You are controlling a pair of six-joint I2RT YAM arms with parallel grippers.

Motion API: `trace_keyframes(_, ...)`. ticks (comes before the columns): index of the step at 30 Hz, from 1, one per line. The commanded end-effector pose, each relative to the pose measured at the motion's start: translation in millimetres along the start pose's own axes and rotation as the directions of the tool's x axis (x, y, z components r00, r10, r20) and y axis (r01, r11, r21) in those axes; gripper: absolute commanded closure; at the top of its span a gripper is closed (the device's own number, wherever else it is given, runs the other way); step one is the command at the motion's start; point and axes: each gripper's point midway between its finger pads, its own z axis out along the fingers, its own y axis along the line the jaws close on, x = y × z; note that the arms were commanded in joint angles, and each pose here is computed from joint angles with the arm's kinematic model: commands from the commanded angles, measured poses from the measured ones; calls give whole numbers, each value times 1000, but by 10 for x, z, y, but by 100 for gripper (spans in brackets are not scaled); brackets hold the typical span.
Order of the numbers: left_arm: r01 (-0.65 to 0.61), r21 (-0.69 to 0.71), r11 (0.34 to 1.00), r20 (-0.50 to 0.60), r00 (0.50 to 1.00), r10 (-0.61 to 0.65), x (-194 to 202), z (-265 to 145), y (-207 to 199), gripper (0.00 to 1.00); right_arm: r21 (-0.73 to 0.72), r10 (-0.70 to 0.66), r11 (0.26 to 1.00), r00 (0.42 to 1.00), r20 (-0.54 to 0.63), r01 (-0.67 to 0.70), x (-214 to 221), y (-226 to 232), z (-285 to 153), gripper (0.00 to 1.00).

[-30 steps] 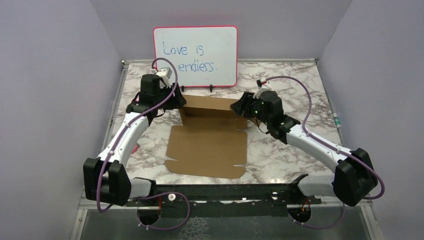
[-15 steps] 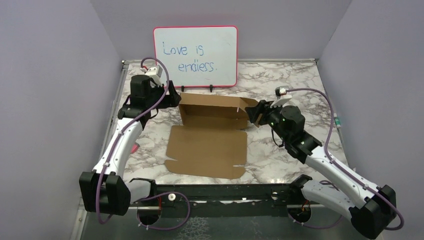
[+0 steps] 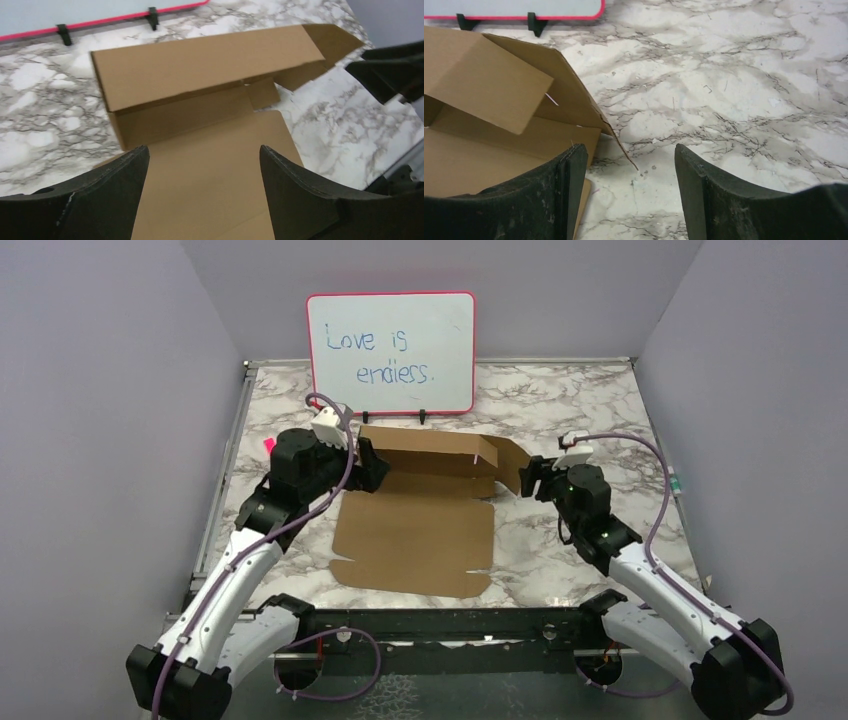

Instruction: Fold the paper box

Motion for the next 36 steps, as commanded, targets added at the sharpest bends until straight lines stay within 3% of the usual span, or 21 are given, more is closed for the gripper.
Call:
trace_keyframes(1, 29, 63, 998, 12, 999, -30, 110, -36, -348, 19, -128, -18, 992, 999, 45, 24, 18, 131, 121, 32)
trace_keyframes(9, 45, 136, 990, -111, 993, -30, 750, 219, -822, 21, -168, -31, 985, 998, 48, 39, 165, 114, 304, 38)
trace_keyframes(13, 26, 118, 993, -91, 996, -16, 891, 345, -955, 24, -212, -59, 975, 997, 55, 69, 217, 179, 349, 44)
trace_keyframes(19, -28, 146, 989, -31, 999, 32, 999, 556, -1131, 23, -243, -85, 965, 994, 64, 98, 268, 221, 373, 61)
trace_keyframes(27, -220, 103, 970, 75, 974, 213, 1096, 851, -1310, 22, -304, -99, 945, 992, 81, 120, 287, 303, 242, 81)
trace_keyframes(36, -393, 17, 919, 70, 918, 391, 1332, 1309, -1489, 21, -354, -118, 926, 992, 52, 129, 380, 380, 235, 87)
